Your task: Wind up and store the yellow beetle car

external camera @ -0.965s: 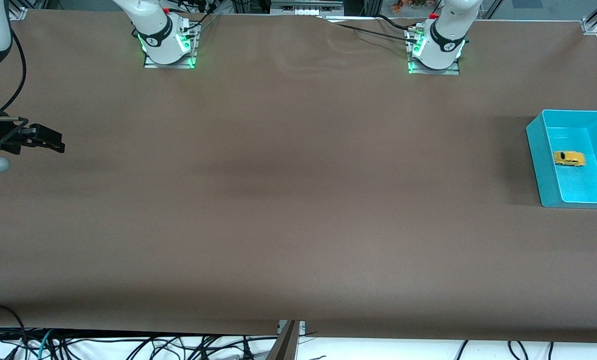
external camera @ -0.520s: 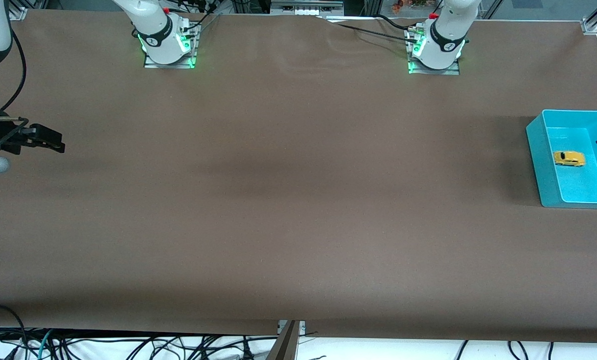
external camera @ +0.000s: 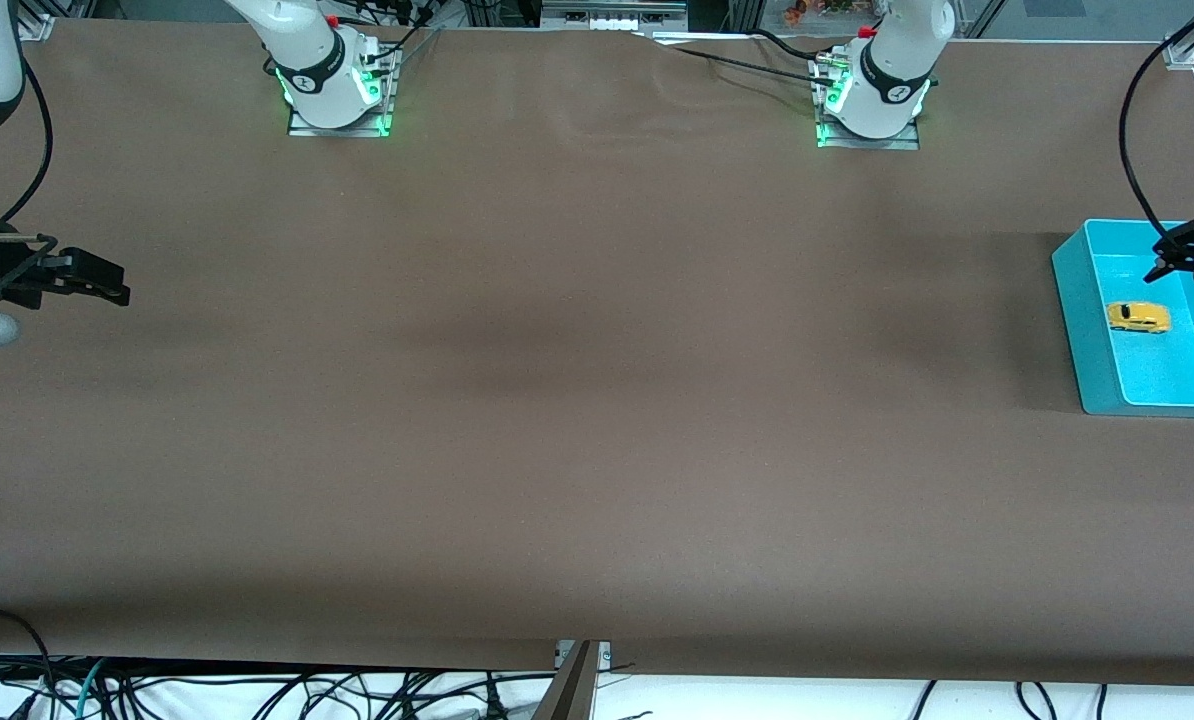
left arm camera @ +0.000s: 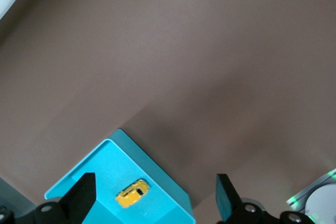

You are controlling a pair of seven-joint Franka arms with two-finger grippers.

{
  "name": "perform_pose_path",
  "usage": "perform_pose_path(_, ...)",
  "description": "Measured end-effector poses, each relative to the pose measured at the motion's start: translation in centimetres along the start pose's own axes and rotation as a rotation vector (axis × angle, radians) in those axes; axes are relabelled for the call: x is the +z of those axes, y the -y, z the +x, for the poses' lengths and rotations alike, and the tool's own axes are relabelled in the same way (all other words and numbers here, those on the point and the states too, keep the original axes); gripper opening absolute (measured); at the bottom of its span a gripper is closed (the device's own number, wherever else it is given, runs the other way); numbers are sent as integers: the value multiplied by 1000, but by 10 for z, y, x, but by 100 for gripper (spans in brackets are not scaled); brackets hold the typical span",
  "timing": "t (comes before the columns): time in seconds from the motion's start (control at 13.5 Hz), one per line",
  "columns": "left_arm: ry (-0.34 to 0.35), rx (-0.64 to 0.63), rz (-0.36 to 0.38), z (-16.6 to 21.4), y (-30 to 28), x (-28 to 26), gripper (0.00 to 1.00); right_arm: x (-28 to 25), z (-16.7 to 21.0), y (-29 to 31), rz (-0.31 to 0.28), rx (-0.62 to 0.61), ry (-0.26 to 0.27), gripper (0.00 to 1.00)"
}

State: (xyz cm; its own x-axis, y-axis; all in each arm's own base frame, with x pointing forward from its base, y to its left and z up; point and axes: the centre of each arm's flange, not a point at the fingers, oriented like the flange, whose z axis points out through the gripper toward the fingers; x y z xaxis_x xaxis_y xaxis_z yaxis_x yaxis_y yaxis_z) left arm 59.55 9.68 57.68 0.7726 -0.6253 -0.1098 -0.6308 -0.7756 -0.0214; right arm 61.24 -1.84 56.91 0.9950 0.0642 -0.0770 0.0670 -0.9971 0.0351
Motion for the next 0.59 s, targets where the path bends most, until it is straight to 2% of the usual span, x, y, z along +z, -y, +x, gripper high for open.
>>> perform_pose_path(0.3, -48, -322, -69, 8, -26, -5, 100, 0, 0, 0, 0, 0, 0, 100)
perform_pose_path(0.59, -50, -599, -138, 23, -65, -5, 100, 0, 0, 0, 0, 0, 0, 100)
